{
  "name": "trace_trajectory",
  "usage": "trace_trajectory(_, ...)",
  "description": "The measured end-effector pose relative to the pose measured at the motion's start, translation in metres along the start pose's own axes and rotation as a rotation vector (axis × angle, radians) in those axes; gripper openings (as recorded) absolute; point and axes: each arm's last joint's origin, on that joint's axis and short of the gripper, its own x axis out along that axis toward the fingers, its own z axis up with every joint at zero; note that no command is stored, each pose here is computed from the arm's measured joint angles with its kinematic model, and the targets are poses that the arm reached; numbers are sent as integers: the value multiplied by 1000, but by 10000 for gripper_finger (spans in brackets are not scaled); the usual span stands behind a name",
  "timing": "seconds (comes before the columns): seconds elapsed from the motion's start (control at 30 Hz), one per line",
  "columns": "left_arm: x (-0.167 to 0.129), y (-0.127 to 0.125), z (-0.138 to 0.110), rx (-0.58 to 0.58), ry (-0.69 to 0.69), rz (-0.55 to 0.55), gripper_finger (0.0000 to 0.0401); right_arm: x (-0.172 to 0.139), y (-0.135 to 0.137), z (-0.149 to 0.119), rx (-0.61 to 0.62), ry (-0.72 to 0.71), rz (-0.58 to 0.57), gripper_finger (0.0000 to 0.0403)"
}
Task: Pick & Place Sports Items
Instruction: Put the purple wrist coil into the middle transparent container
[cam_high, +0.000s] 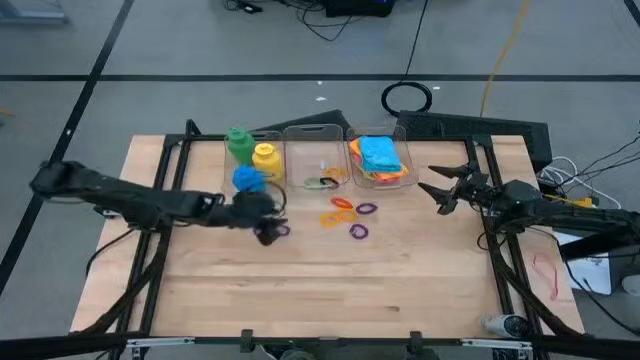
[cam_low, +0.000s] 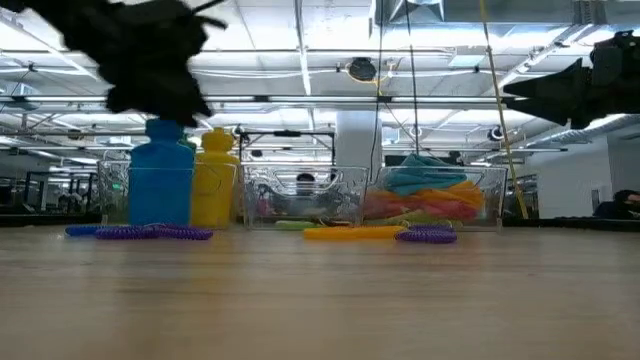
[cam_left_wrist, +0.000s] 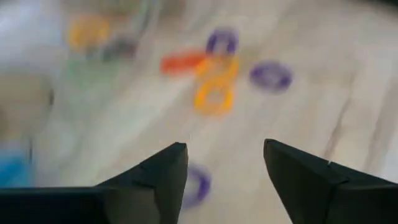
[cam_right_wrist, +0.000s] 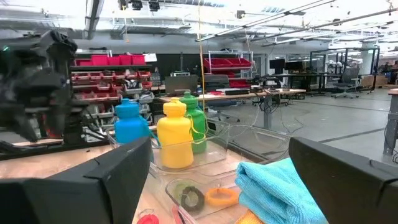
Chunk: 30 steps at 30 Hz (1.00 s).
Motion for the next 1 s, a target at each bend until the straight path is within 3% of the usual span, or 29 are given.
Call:
trace_trajectory(0.2, 0, 2, -31, -166, 190, 159, 150, 0, 0, 0, 0, 1, 0, 290)
trace_trajectory(0.43, 13, 15, -47, -248, 318, 363, 124, 0, 0, 0, 0, 0, 0, 290)
trace_trajectory(1.0, 70, 34, -53, -203, 570, 375, 111, 0, 0, 0, 0, 0, 0, 290)
